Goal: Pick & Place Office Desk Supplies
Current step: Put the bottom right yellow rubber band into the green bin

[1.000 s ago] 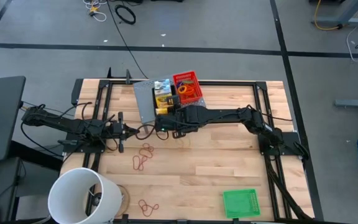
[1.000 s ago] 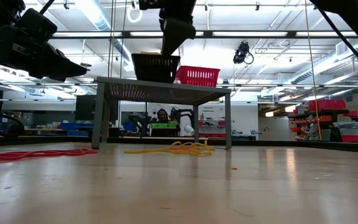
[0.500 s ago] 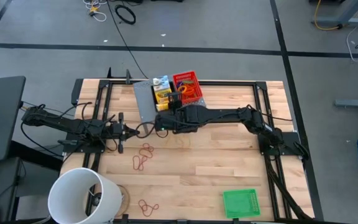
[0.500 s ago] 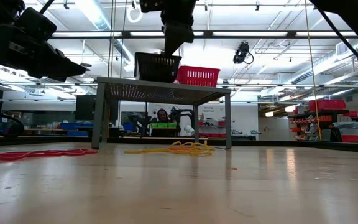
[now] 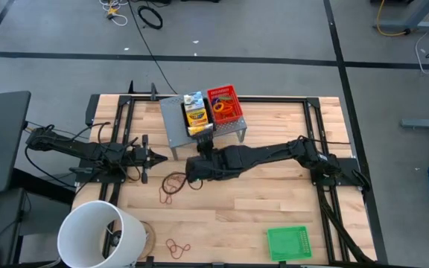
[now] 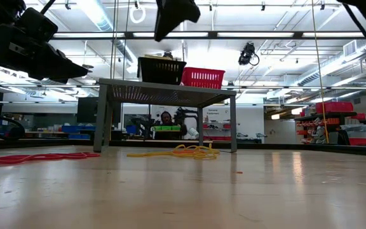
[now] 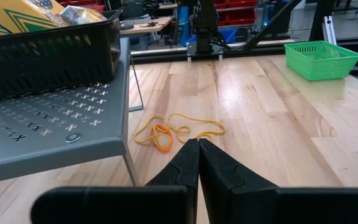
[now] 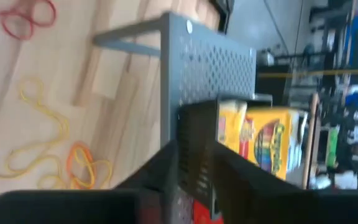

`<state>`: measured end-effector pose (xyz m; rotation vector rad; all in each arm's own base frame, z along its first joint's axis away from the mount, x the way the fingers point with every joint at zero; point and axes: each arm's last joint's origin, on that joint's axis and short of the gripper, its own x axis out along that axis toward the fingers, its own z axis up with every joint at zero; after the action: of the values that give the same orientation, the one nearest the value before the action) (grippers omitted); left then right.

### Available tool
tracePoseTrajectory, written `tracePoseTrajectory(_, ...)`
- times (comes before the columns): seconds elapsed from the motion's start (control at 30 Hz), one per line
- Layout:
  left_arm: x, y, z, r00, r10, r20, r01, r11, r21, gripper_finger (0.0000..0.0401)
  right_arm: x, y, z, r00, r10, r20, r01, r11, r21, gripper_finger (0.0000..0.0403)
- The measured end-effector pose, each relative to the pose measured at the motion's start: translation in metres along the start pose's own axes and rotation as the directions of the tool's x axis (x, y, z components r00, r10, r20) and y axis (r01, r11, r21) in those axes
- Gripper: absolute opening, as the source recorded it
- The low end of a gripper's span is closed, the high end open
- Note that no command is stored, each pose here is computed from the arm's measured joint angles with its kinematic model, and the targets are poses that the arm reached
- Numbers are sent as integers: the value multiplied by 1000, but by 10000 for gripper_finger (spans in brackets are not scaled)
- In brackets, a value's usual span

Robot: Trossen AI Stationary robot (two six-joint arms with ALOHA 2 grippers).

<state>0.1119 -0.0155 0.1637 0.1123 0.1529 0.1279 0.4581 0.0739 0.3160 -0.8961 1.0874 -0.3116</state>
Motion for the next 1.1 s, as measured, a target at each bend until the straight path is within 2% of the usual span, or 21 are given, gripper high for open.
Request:
tracePoseTrajectory(0.1, 0, 0, 0, 1000, 0, 0, 0, 1000, 0, 14, 5, -6, 1, 1000, -4, 18, 4, 1000, -18, 18)
tracePoseTrajectory(0.2, 0, 0, 0, 1000, 1, 0, -1, 1000, 0, 14, 15, -17, 1, 999, -9, 46, 10, 1000, -10, 7)
tracePoseTrajectory(0.47, 0, 0, 1, 1000, 5, 12, -5, 1000, -5, 14, 51, -57, -7, 967, 109, 229, -117, 993, 24, 2)
tracePoseTrajectory(0.6, 0, 0, 1, 1000, 6, 14, -6, 1000, -4, 14, 63, -72, -11, 944, 126, 305, -136, 991, 12, 2)
tracePoseTrajectory(0.97, 0, 2, 7, 997, 44, 65, -44, 999, 9, 14, 79, -82, -26, 905, 255, 340, -232, 967, -109, 1)
tracePoseTrajectory(1.1, 0, 3, 7, 995, 81, 61, -82, 997, 7, 14, 78, -80, -26, 909, 258, 326, -228, 965, -128, 1)
